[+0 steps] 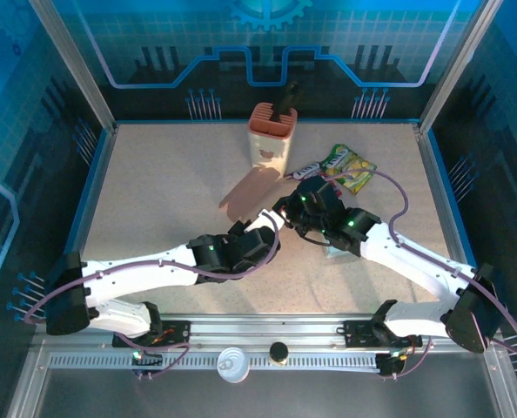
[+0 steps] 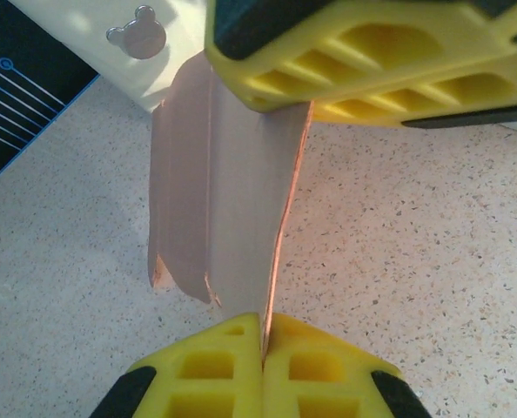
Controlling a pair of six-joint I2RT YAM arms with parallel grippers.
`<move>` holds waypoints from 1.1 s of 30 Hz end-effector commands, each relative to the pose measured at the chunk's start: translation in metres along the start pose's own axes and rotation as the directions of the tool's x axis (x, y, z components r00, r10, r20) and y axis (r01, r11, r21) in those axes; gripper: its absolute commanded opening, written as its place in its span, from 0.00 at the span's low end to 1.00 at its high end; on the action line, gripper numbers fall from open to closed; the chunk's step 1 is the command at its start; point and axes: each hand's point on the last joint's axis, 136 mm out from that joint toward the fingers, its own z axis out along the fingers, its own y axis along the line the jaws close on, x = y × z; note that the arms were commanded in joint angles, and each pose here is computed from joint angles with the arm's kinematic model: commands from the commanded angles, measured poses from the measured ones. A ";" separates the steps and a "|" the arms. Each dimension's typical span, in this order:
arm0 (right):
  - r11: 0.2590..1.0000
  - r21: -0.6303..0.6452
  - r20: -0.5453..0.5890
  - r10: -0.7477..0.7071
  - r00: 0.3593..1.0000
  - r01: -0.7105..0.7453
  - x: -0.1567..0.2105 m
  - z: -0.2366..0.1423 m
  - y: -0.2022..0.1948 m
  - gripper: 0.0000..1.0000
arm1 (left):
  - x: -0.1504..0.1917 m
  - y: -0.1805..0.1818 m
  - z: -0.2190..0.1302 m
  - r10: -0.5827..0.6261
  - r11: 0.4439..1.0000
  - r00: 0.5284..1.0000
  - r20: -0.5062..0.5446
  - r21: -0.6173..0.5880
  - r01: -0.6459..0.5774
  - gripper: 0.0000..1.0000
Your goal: Fold the paper box
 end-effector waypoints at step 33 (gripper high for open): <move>0.965 -0.253 -0.155 0.031 0.987 -0.070 0.029 0.057 0.060 0.00 | 0.085 0.121 -0.026 -0.755 0.655 0.652 -0.076 -0.019 0.756 0.48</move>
